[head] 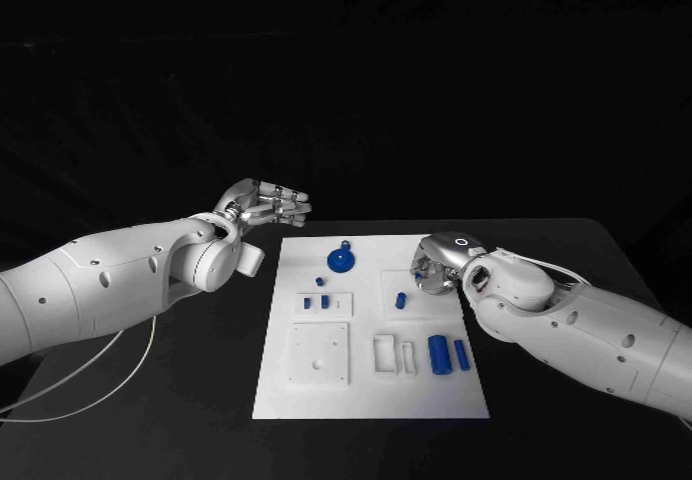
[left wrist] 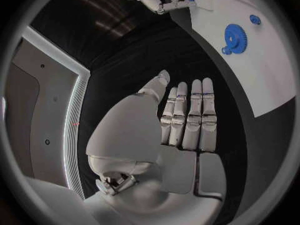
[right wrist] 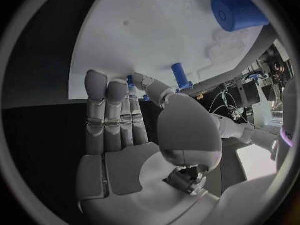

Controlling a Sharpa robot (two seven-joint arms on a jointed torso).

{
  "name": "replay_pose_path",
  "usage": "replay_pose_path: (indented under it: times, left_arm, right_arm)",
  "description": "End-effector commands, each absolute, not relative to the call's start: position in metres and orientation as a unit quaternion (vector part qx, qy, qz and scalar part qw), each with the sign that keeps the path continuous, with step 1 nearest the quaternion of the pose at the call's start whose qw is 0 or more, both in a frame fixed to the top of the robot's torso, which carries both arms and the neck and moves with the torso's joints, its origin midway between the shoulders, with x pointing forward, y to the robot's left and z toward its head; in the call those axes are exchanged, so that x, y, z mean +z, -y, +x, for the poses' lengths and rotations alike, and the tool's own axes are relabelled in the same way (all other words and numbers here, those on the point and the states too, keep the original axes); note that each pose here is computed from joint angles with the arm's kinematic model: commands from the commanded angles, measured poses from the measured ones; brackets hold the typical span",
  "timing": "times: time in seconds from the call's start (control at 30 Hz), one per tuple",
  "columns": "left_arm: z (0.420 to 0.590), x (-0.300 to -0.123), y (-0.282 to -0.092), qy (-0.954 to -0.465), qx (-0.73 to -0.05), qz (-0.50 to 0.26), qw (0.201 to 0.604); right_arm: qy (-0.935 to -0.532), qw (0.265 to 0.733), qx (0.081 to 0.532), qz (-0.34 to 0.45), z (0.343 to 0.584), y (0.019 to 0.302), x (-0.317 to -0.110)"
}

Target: Assemble the parts on the task board

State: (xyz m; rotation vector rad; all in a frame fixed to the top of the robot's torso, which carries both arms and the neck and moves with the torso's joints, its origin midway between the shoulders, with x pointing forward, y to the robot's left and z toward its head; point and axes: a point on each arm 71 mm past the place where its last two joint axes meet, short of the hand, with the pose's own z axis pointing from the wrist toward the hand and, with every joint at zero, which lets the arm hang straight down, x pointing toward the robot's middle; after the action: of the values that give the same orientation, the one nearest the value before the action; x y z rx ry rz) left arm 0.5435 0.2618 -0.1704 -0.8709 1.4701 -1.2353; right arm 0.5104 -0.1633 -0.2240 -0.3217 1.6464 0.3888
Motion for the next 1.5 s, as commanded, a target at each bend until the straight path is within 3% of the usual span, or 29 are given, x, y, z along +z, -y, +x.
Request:
replay_pose_path:
  times: [0.03, 0.97, 1.5]
  left_arm:
    - [0.544, -0.168, -0.26, -0.603, -0.52, -0.351, 0.492]
    - [0.554, -0.168, -0.273, -0.591, -0.509, -0.363, 0.51]
    - [0.554, -0.168, -0.268, -0.582, -0.505, -0.369, 0.519]
  right_arm:
    - [-0.729, 0.648, 0.17, -0.139, 0.507, 0.163, -0.23]
    - [-0.687, 0.683, 0.243, -0.059, 0.505, 0.177, -0.185]
    - [-0.666, 0.663, 0.326, -0.104, 0.461, 0.119, -0.17]
